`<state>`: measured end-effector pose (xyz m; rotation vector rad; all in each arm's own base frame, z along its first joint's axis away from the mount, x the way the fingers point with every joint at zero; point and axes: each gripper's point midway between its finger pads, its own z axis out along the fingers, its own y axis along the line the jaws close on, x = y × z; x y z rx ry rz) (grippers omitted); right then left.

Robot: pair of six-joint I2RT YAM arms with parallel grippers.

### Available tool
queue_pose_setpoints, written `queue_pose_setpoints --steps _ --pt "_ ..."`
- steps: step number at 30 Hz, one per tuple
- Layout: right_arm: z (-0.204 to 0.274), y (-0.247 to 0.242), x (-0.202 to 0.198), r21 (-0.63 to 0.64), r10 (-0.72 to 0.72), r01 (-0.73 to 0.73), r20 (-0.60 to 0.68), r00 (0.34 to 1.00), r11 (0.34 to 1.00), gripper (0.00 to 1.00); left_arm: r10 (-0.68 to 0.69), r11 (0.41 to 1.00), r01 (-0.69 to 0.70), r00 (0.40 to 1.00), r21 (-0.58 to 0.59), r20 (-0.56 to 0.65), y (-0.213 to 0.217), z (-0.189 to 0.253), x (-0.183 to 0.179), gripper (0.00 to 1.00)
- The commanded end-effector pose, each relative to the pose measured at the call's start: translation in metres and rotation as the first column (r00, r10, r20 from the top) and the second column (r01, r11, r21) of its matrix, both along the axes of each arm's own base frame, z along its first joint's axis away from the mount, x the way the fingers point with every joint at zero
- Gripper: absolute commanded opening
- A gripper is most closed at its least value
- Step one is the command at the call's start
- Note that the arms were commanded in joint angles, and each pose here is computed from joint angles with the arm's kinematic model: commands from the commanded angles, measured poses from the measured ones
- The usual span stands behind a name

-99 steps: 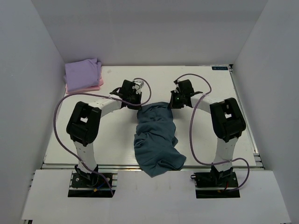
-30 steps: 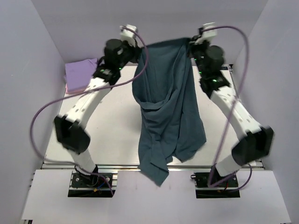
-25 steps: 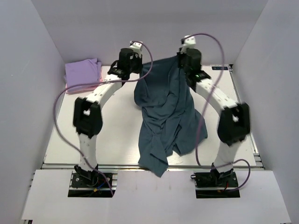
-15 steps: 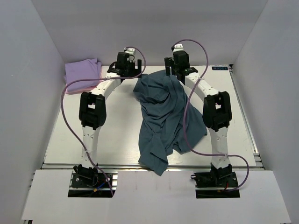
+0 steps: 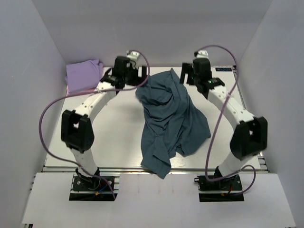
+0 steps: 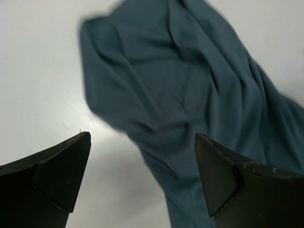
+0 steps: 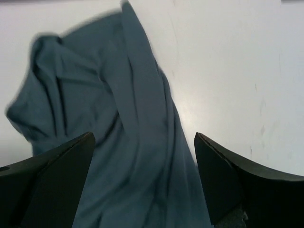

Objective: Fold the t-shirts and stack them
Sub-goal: Flatten out the tshirt

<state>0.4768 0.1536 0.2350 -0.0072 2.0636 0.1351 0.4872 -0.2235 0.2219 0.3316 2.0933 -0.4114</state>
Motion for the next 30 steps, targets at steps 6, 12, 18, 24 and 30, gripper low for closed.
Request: queue_pose_setpoints --steps 6,12,18,24,30 --pt "-0.072 -0.062 -0.11 0.022 -0.238 0.248 -0.216 0.947 0.968 0.9 -0.22 0.973 0.229 0.92 -0.009 -0.324 -0.058 -0.08 -0.171 1.0" --pt "-0.115 -0.096 -0.172 -0.009 -0.33 0.343 -0.301 0.895 0.939 0.9 -0.273 0.943 0.334 0.792 0.012 -0.546 -0.055 -0.144 -0.284 1.0" --pt "-0.121 -0.105 -0.184 0.0 -0.342 0.359 -0.312 0.887 0.933 0.9 -0.489 0.861 0.486 0.709 -0.151 -0.508 -0.077 -0.129 -0.339 0.9" --pt "-0.133 -0.112 -0.191 -0.024 -0.361 0.375 -0.338 0.869 0.927 0.9 -0.539 0.818 0.557 0.655 -0.144 -0.529 -0.093 -0.134 -0.355 0.8" --pt "-0.138 -0.12 -0.197 -0.03 -0.383 0.397 -0.341 0.859 0.917 0.9 -0.504 0.813 0.573 0.603 -0.105 -0.618 -0.089 -0.16 -0.369 0.68"
